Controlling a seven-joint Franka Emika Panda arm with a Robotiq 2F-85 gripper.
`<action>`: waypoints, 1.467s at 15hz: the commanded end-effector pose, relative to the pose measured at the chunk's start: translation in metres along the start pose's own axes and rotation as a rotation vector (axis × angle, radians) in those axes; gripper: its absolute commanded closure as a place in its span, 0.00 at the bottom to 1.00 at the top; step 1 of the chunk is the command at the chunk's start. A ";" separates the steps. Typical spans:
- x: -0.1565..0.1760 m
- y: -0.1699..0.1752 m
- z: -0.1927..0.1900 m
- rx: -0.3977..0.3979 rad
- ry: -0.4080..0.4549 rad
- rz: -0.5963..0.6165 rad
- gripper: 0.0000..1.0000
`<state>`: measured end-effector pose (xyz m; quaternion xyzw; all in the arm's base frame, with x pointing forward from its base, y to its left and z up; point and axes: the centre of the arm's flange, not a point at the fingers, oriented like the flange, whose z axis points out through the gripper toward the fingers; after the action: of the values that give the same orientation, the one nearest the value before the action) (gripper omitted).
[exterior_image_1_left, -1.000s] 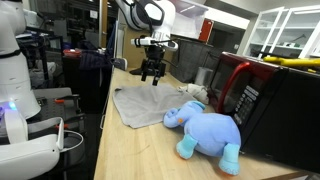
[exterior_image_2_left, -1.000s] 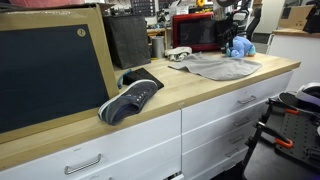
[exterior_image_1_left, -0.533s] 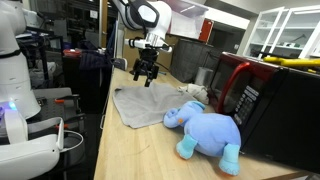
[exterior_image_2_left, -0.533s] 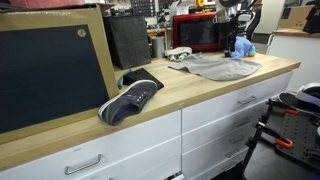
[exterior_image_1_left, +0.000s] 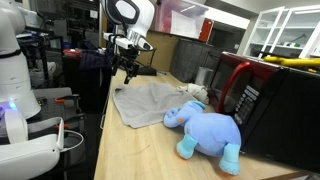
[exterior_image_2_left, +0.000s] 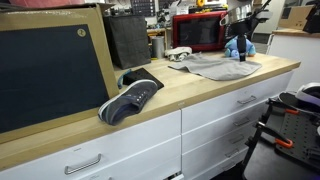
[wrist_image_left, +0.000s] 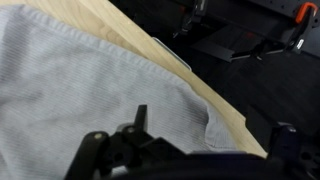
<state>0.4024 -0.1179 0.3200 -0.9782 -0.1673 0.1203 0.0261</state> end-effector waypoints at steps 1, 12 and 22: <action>-0.009 -0.040 0.003 0.013 0.024 -0.090 0.00; 0.035 -0.100 0.031 -0.079 0.126 -0.217 0.00; 0.046 -0.075 0.064 -0.192 0.170 -0.237 0.26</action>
<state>0.4055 -0.0257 0.2679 -0.9551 -0.2943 0.0212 -0.0259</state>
